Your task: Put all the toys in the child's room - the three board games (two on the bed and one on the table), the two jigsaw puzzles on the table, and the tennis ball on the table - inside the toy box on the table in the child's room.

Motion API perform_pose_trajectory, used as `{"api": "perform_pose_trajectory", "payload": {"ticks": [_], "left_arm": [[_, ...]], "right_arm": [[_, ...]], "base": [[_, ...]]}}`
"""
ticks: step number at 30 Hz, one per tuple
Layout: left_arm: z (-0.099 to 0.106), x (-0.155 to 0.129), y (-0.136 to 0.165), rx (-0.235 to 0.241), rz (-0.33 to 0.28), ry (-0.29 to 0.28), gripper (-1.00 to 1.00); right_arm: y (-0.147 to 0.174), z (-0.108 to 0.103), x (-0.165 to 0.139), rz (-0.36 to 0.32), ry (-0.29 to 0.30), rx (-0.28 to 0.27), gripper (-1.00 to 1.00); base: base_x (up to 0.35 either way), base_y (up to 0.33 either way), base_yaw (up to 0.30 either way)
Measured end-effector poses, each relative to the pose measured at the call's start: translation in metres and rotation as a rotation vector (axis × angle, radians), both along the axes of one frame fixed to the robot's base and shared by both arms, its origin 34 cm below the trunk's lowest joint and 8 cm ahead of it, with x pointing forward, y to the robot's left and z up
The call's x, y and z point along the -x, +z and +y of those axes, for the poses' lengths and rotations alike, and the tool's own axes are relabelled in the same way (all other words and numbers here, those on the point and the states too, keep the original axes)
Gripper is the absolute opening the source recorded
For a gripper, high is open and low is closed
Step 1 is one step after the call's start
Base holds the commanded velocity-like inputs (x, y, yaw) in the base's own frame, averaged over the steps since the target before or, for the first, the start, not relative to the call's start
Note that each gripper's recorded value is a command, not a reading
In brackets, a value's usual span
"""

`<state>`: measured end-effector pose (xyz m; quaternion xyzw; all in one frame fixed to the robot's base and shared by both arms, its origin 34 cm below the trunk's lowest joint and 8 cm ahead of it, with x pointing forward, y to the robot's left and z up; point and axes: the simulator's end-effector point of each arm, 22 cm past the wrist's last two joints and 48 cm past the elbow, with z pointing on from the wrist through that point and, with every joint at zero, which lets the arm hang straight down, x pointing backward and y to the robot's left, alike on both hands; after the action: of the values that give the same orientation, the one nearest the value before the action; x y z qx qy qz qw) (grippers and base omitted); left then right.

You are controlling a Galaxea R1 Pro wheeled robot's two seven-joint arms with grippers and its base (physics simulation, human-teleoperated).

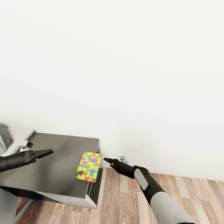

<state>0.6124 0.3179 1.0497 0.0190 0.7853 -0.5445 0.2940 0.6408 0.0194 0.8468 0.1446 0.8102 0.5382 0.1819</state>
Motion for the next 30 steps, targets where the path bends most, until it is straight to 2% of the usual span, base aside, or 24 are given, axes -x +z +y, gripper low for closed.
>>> {"api": "perform_pose_trajectory", "payload": {"ticks": [7, 18, 30], "left_arm": [[0.0000, 0.0006, -0.0008, 0.000, 0.002, 0.000, 1.00], [-0.0005, 0.0008, -0.0011, -0.001, 0.003, -0.001, 1.00], [-0.0027, 0.0013, -0.0022, 0.005, 0.005, -0.002, 1.00]], "right_arm": [[-0.0001, -0.0003, 0.0000, 0.002, 0.000, 0.000, 1.00], [-0.0015, -0.0015, 0.0011, 0.010, 0.000, -0.002, 1.00], [-0.0019, -0.0021, 0.0013, 0.012, -0.001, -0.002, 1.00]], "base": [[0.000, 0.020, 0.000], [0.000, 0.147, 0.000], [0.000, 0.022, 0.000]]}}
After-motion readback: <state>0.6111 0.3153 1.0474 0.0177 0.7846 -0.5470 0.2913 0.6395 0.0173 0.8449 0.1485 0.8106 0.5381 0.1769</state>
